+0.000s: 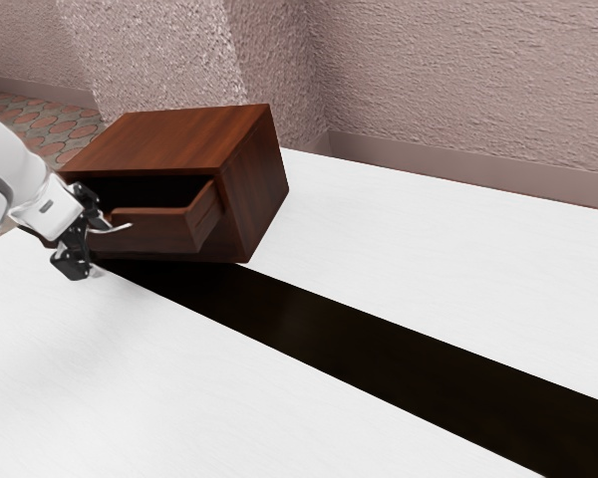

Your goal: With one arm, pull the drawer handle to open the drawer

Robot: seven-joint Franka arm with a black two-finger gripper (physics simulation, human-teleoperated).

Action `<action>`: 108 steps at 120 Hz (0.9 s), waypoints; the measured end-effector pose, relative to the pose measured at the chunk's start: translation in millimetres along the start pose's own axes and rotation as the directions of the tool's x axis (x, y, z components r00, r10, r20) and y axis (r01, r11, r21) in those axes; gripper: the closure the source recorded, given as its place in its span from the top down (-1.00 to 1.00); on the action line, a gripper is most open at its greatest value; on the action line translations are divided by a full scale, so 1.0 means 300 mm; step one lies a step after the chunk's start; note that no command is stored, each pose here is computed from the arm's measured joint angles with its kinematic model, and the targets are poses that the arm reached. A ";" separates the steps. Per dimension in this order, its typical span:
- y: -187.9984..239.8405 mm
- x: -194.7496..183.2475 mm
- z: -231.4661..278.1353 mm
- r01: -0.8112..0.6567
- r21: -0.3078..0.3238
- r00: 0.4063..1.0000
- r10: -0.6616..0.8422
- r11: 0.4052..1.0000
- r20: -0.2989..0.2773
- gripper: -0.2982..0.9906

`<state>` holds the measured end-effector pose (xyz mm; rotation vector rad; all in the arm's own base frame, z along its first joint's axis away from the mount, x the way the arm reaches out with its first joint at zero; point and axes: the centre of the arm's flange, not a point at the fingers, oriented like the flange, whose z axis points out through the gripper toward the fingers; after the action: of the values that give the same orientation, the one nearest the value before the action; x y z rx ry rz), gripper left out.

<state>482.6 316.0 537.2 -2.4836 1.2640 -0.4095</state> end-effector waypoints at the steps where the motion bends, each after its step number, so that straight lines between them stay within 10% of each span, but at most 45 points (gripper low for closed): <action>1: 0.002 0.000 0.000 0.000 0.000 1.000 0.000 1.000 0.000 0.50; 108: 0.184 -0.034 -0.086 0.026 0.006 1.000 -0.026 1.000 -0.014 0.53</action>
<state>426.9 289.7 537.0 -2.4985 1.2350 -0.4374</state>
